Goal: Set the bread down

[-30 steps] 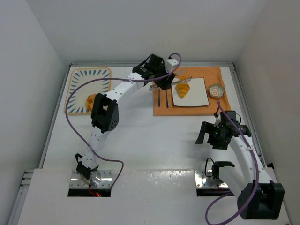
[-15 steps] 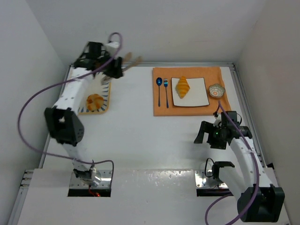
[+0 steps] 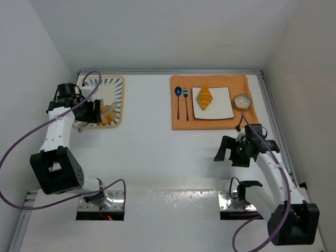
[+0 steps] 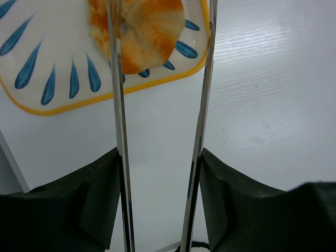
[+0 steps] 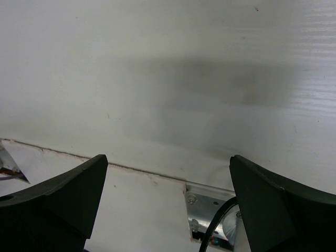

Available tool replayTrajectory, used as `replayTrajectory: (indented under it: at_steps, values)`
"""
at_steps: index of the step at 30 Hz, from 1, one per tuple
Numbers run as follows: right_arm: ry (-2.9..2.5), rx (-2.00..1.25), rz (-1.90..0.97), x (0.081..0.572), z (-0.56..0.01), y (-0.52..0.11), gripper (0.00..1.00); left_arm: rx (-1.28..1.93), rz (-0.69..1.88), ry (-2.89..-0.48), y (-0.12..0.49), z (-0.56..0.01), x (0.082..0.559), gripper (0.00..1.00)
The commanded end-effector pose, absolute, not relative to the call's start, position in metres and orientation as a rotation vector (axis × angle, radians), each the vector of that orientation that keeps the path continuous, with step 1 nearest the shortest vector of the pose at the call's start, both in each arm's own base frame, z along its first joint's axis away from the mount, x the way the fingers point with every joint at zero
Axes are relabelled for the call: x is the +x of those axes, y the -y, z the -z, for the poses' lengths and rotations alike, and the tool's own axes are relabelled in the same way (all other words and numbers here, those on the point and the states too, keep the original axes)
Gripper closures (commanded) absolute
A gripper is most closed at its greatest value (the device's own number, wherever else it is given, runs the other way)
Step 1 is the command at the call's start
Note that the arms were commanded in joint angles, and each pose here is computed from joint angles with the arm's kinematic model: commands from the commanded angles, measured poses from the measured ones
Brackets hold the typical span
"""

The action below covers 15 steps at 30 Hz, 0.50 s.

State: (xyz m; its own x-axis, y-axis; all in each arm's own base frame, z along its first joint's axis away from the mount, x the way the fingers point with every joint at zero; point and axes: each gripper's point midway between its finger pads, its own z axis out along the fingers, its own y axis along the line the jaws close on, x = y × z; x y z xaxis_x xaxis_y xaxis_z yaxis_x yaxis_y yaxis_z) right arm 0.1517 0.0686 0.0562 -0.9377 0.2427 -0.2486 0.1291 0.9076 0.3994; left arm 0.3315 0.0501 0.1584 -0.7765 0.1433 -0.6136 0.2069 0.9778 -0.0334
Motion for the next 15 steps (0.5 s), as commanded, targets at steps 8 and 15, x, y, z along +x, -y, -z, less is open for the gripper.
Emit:
replayTrajectory:
  at_steps: [8,15]
  values:
    - [-2.715,0.269,-0.549,0.156,-0.063,-0.069,0.00,0.191,0.192,-2.455,-0.053,-0.143,0.332,0.40]
    - [-2.705,0.293,-0.572,0.158,-0.066,-0.072,0.00,0.149,0.145,-2.477,-0.057,-0.139,0.320,0.40]
